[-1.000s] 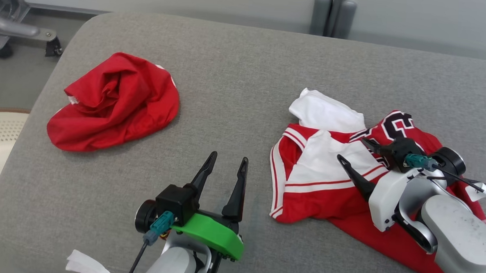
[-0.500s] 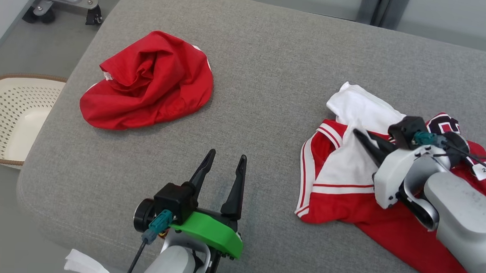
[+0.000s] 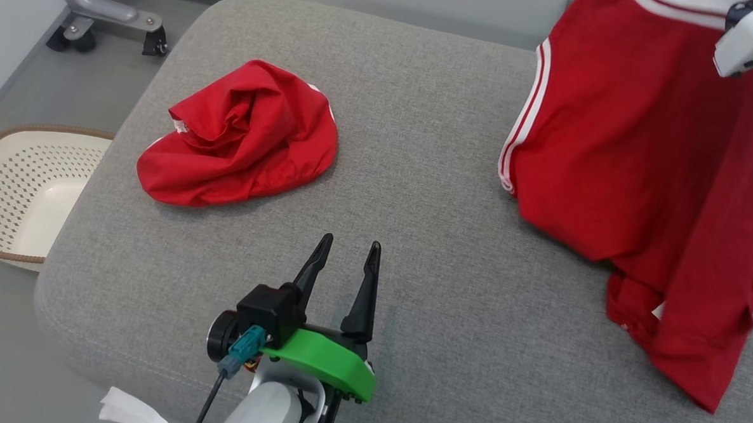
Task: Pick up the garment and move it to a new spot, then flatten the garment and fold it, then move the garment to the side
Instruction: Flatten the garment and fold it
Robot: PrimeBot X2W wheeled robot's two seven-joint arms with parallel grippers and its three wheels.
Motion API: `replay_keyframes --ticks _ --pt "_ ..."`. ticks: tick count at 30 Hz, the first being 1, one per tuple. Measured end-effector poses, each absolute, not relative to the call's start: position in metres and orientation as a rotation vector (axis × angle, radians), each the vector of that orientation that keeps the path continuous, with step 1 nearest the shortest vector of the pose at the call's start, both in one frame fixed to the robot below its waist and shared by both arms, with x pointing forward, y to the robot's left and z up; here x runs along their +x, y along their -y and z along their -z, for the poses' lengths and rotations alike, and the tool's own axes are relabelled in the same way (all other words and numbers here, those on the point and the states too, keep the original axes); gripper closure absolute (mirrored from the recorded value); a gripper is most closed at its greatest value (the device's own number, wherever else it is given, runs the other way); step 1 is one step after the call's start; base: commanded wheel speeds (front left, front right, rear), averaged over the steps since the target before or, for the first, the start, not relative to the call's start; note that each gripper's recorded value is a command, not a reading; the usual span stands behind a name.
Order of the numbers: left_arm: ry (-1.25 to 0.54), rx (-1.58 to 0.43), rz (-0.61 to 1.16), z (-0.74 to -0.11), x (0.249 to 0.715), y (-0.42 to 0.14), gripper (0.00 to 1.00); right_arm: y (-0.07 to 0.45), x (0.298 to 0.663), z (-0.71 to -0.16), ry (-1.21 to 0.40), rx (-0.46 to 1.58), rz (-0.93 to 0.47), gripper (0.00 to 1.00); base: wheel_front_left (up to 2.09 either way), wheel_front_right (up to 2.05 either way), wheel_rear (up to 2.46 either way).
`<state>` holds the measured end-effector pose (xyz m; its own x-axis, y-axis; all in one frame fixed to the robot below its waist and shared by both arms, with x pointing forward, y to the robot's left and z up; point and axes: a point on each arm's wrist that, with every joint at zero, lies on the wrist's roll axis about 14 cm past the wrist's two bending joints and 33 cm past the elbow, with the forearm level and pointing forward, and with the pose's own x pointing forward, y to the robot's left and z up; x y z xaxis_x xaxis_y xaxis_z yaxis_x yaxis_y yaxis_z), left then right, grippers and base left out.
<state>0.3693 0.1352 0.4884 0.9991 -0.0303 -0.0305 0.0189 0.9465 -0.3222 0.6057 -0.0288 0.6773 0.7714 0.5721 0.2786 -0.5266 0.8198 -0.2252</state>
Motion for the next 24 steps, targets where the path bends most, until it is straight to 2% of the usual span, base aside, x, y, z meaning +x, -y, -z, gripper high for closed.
replay_keyframes --ticks 3,6,12,17,18,21,24 --pt "-0.03 -0.334 0.016 -0.49 0.365 -0.137 0.0 -0.001 0.587 -0.704 0.425 -0.124 -0.672 1.0 0.0 0.0 0.0" --pt "-0.026 -0.337 0.009 -0.491 0.361 -0.139 0.0 -0.048 0.55 -0.695 0.426 -0.128 -0.822 1.0 0.0 0.0 0.0" --pt "-0.009 -0.338 0.015 -0.496 0.36 -0.138 0.0 -0.106 0.457 -0.581 0.162 -0.147 -1.107 1.0 0.0 0.0 0.0" --pt "-0.007 -0.328 0.022 -0.497 0.361 -0.136 0.0 -0.128 0.386 -0.512 -0.02 -0.12 -1.251 1.0 0.0 0.0 0.0" --pt "-0.007 -0.326 0.024 -0.497 0.361 -0.136 0.0 -0.132 0.372 -0.502 -0.053 -0.115 -1.275 0.0 0.0 0.0 0.0" --pt "-0.008 -0.324 0.033 -0.496 0.361 -0.134 0.0 -0.132 0.35 -0.479 -0.129 -0.128 -1.304 0.0 0.0 0.0 0.0" --pt "-0.01 -0.326 0.04 -0.495 0.362 -0.131 0.0 -0.125 0.355 -0.48 -0.131 -0.107 -1.265 0.0 0.0 0.0 0.0"
